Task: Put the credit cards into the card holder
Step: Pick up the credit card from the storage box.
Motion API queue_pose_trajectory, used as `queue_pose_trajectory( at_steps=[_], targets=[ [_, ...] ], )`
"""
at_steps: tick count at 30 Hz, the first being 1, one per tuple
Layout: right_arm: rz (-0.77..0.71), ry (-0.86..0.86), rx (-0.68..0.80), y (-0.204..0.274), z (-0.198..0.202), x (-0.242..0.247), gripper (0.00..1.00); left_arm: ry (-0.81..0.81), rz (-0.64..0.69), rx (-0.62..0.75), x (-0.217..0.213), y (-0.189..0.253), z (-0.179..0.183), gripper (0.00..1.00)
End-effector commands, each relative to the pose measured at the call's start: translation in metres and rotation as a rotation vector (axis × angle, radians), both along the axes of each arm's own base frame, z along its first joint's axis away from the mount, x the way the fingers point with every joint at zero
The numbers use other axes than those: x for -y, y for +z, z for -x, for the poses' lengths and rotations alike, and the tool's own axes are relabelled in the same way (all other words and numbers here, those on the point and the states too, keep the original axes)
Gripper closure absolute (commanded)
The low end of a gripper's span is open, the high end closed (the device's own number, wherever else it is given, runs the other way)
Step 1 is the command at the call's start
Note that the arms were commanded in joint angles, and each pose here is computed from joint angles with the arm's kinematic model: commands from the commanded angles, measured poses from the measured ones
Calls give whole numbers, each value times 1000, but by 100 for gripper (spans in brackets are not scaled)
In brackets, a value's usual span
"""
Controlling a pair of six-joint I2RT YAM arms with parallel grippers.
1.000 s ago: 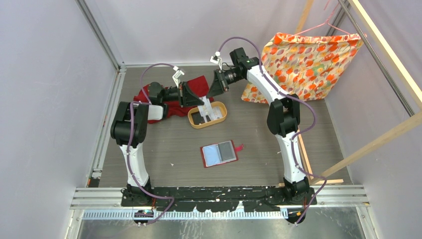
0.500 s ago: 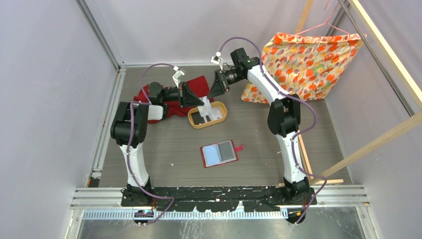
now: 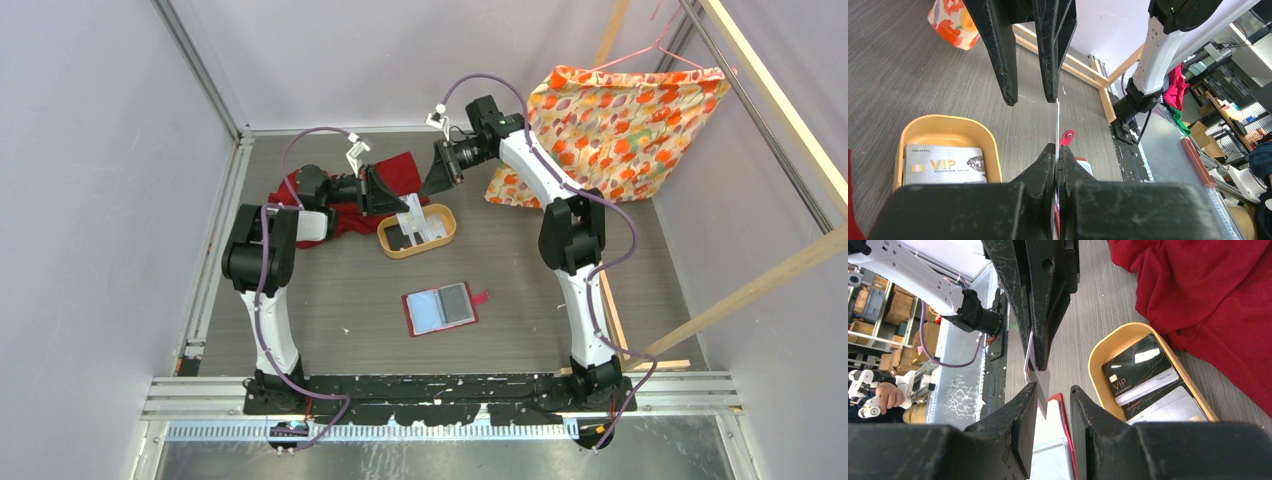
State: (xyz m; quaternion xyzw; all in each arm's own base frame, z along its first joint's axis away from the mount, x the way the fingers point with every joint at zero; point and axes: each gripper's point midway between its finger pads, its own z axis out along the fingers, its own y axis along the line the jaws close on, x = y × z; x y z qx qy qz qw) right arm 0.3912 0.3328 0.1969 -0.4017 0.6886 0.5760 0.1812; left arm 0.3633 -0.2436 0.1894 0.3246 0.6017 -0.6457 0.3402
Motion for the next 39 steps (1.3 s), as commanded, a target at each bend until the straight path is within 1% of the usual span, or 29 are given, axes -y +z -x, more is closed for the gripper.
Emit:
queue_pose_trajectory(
  at_steps=[1, 8, 15, 25, 39],
  targets=[
    [-56, 23, 57, 37, 11, 2, 64, -5, 9, 73, -2, 7, -1, 100],
    [-65, 53, 64, 39, 21, -1, 62, -2, 10, 63, -1, 5, -2, 100],
    [-47, 50, 66, 36, 21, -5, 61, 2, 11, 58, -2, 5, -3, 100],
    [-18, 29, 59, 30, 17, -5, 67, -7, 8, 64, -1, 5, 0, 100],
    [-22, 24, 57, 33, 16, -2, 68, -22, 1, 67, -2, 4, 3, 100]
  ],
)
